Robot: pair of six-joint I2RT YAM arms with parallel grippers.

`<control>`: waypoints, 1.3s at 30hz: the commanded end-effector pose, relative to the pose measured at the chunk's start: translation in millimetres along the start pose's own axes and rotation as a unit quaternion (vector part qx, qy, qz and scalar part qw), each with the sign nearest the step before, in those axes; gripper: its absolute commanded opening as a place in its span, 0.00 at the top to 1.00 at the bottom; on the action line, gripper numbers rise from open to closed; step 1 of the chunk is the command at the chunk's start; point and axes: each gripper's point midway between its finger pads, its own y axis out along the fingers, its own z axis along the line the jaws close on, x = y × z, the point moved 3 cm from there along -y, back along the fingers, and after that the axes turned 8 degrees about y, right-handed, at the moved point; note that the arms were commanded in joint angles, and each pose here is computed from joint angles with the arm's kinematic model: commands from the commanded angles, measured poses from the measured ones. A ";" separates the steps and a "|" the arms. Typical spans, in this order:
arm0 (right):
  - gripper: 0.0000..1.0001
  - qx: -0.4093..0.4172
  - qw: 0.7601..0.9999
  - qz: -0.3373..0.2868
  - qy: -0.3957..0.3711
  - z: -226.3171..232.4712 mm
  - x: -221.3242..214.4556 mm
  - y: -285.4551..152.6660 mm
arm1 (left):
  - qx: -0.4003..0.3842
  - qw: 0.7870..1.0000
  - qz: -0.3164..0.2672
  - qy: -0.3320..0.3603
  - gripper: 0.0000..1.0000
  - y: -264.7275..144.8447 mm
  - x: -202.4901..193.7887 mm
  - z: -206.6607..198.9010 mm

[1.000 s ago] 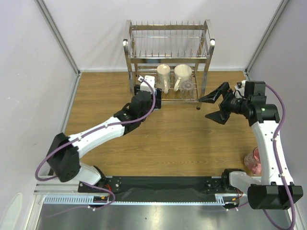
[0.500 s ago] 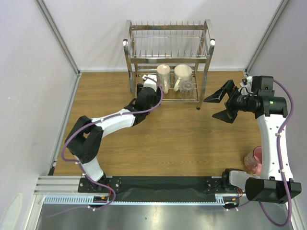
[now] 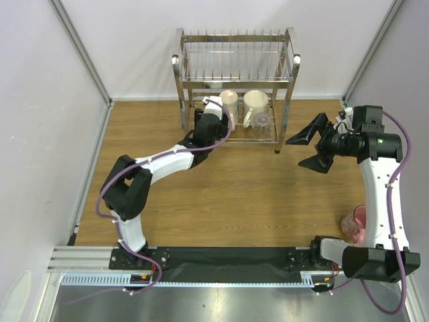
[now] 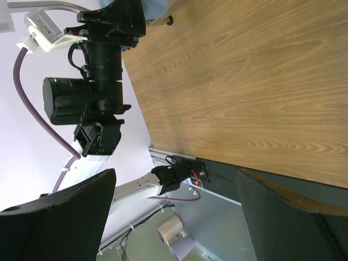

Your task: Load the cups into the dish rack

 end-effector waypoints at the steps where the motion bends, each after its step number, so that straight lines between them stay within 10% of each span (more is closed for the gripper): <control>1: 0.00 0.009 1.000 0.001 -0.010 2.8 2.4 -1.8 | 0.021 0.999 -0.029 -0.015 1.00 13.5 22.3 10.5; 39: 0.01 -0.011 1.000 -0.003 -0.007 -0.7 19.8 2.8 | 0.048 0.998 0.034 -0.023 1.00 74.7 -16.6 30.1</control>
